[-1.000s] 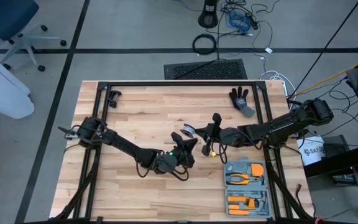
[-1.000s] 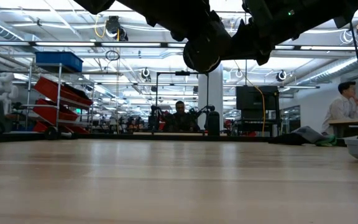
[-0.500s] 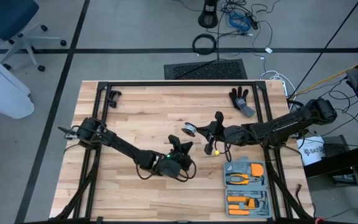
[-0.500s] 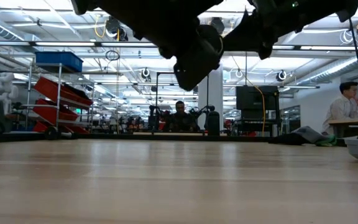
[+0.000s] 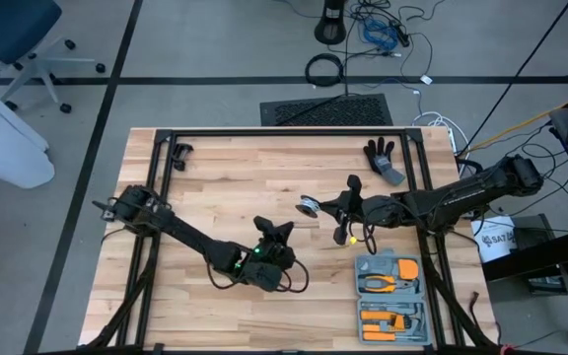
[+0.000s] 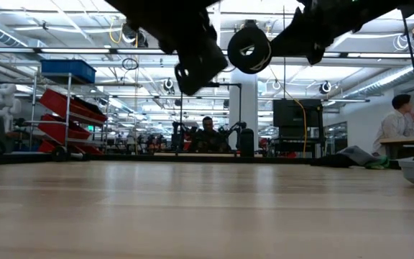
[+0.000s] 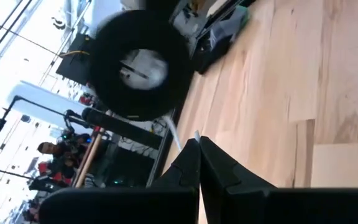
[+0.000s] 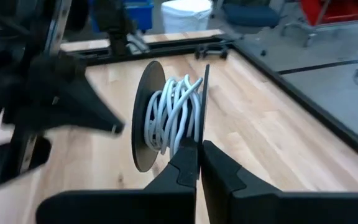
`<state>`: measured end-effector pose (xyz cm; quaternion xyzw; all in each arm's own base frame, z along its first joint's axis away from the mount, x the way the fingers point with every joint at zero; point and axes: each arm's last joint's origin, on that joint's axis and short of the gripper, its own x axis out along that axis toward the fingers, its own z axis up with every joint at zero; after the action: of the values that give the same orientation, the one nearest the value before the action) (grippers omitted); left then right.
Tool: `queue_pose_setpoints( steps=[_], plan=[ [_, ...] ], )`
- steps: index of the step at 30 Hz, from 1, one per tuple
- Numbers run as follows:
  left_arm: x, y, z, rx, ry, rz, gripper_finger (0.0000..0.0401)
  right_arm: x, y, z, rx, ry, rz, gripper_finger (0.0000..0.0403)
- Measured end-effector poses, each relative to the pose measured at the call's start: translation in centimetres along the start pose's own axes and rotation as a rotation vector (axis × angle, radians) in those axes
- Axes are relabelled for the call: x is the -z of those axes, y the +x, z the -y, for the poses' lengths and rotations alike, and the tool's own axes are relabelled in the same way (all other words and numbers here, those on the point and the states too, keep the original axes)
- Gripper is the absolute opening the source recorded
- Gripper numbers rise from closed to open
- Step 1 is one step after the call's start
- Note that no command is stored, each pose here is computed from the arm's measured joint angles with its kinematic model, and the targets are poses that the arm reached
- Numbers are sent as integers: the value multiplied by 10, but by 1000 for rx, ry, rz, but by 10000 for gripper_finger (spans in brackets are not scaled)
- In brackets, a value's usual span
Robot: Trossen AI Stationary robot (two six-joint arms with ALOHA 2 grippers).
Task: Coil cords
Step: Uncoil the white cable wire from the spool
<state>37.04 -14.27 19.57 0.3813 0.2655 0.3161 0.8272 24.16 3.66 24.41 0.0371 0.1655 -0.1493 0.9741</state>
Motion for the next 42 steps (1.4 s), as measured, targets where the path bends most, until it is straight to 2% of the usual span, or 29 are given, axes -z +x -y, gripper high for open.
queue_pose_setpoints(
  steps=[5, 13, 20, 25, 30, 39, 42],
  plan=[
    [2, -11, -25, 11, -57, -30, 0, 2, 0, -2, -79, -14, -30, 0],
    [23, -26, -59, 29, -91, -133, 0, 2, 0, -3, -133, -16, -39, 0],
    [18, -34, -83, 54, -179, -108, 0, 2, 1, 1, -122, -16, -54, 0],
    [15, -40, -100, 63, -235, -86, 0, 6, 3, 1, -184, -20, -104, 0],
    [10, -41, -120, 64, -342, -52, 0, 11, 3, 3, -187, -32, -150, 0],
    [6, -38, -124, 161, -390, -24, 0, 6, 6, 8, -166, 18, -119, 0],
    [7, -37, -123, 192, -446, -32, 0, 6, 6, 8, -162, 18, -118, 0]
  ],
)
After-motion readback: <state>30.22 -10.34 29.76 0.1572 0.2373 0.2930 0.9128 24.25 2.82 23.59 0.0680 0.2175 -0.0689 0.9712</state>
